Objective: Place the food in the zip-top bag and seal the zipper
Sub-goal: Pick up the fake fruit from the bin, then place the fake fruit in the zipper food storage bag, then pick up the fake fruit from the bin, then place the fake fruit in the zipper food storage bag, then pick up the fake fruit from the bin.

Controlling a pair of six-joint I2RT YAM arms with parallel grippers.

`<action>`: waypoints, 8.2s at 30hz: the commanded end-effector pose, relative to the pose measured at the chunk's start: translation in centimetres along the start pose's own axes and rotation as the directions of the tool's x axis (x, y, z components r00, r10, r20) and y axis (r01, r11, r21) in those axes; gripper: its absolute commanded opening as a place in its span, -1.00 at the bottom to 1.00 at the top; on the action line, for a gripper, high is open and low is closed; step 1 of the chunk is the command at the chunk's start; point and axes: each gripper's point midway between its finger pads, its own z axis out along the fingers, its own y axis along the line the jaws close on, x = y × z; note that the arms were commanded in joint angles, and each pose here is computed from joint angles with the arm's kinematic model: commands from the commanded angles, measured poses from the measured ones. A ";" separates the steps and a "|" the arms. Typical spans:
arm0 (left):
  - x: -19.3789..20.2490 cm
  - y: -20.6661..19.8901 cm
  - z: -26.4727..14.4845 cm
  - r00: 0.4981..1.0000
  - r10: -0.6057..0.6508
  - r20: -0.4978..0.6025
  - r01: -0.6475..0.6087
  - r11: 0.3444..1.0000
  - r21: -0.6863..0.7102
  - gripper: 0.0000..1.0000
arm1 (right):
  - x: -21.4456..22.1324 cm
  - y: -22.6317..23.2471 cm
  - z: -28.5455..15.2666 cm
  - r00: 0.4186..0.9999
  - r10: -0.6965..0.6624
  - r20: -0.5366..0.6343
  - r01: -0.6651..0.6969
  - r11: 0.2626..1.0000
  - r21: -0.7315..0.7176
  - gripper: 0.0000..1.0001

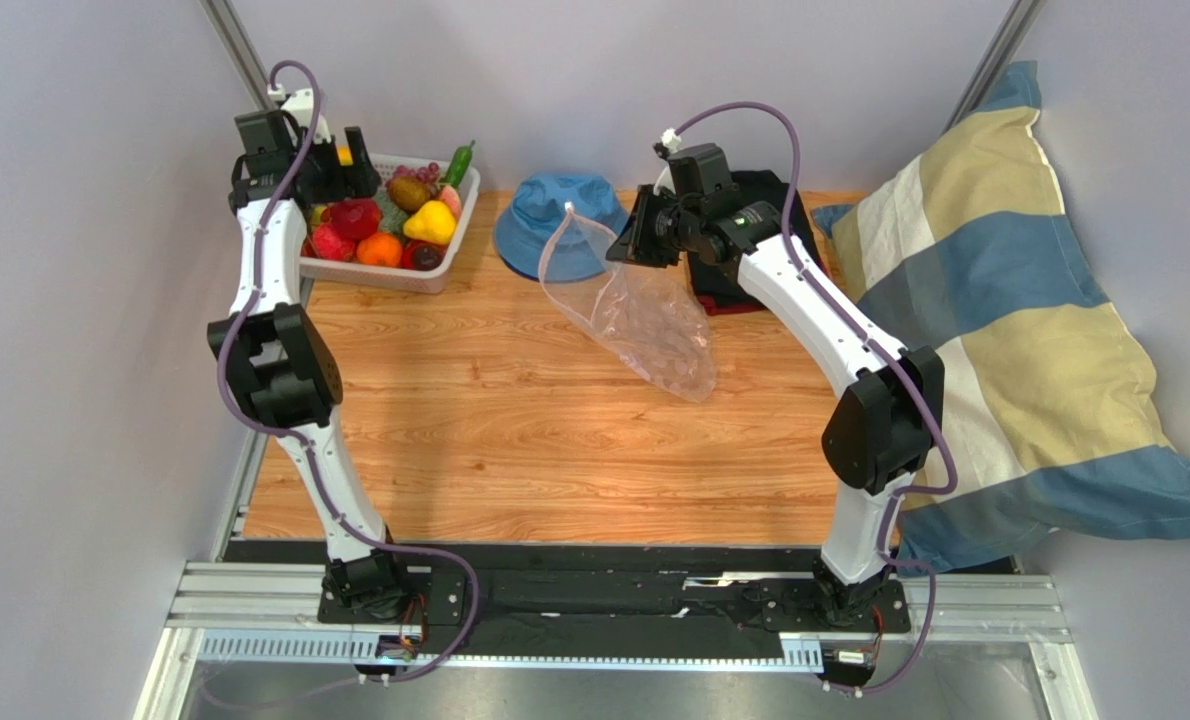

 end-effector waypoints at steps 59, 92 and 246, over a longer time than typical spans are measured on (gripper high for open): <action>5.3 -31.0 -15.9 0.985 -0.037 -0.166 0.113 0.873 0.474 -0.28 | -2.5 9.3 -1.2 0.983 0.180 -0.044 -0.185 0.928 -0.324 -1.00; -6.2 -8.0 -15.4 0.959 -0.252 0.133 0.236 0.964 0.122 0.98 | -3.5 8.0 0.1 0.978 0.204 -0.037 -0.205 0.921 -0.333 -1.00; -8.1 8.2 -6.7 0.936 -0.154 0.317 0.247 0.928 -0.279 -1.00 | -2.1 5.1 3.7 0.955 0.275 -0.112 -0.297 0.901 -0.318 -1.00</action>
